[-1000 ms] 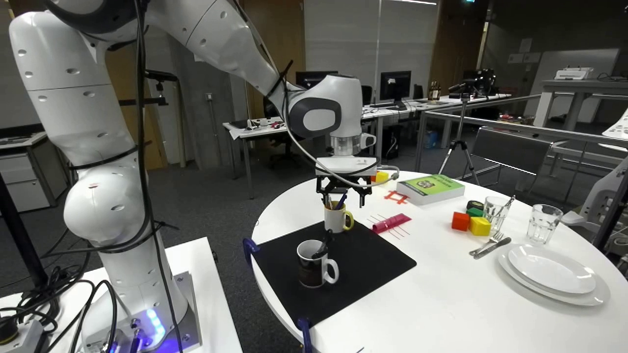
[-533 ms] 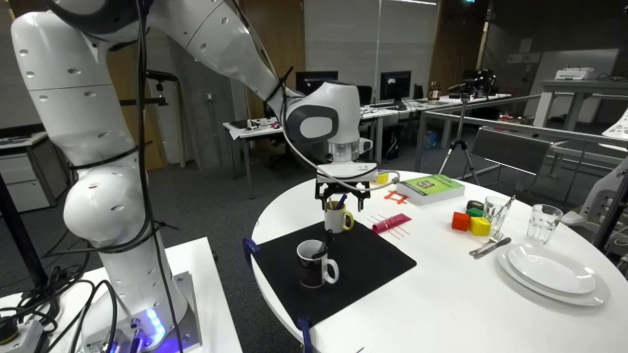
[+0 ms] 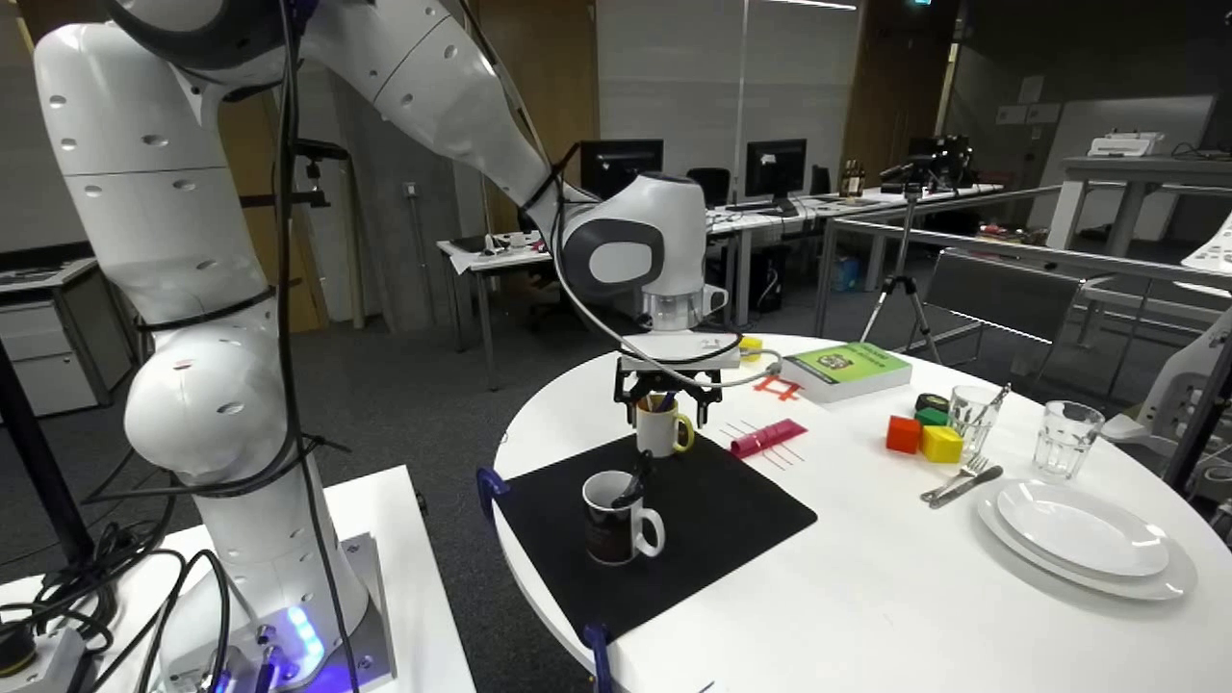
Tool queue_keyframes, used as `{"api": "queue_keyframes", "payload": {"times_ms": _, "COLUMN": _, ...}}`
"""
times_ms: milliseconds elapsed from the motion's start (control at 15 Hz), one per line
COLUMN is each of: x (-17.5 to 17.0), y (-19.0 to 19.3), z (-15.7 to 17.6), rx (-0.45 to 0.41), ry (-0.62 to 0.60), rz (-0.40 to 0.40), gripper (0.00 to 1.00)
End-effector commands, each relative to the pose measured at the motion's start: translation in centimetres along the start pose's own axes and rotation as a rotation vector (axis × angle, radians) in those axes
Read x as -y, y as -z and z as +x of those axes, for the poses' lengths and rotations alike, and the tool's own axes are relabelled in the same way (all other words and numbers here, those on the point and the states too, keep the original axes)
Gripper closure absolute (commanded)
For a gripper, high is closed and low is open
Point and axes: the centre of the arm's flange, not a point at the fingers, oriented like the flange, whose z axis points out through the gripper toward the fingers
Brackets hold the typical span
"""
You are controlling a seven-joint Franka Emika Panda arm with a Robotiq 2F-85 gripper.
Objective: Remove a scissors from the black cup and place it on the black mat on the table
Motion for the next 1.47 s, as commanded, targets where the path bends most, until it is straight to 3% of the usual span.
{"api": "queue_keyframes", "payload": {"times_ms": 0, "x": -0.3, "y": -1.4, "z": -0.4, "rx": -0.003, "ry": 0.023, "rz": -0.03, "gripper": 0.0}}
{"api": "queue_keyframes", "payload": {"times_ms": 467, "x": -0.8, "y": -3.7, "z": 0.3, "rx": -0.001, "ry": 0.022, "rz": -0.051, "gripper": 0.0}}
{"api": "queue_keyframes", "payload": {"times_ms": 1400, "x": -0.5, "y": -5.0, "z": 0.1, "rx": 0.091, "ry": 0.057, "rz": 0.119, "gripper": 0.0}}
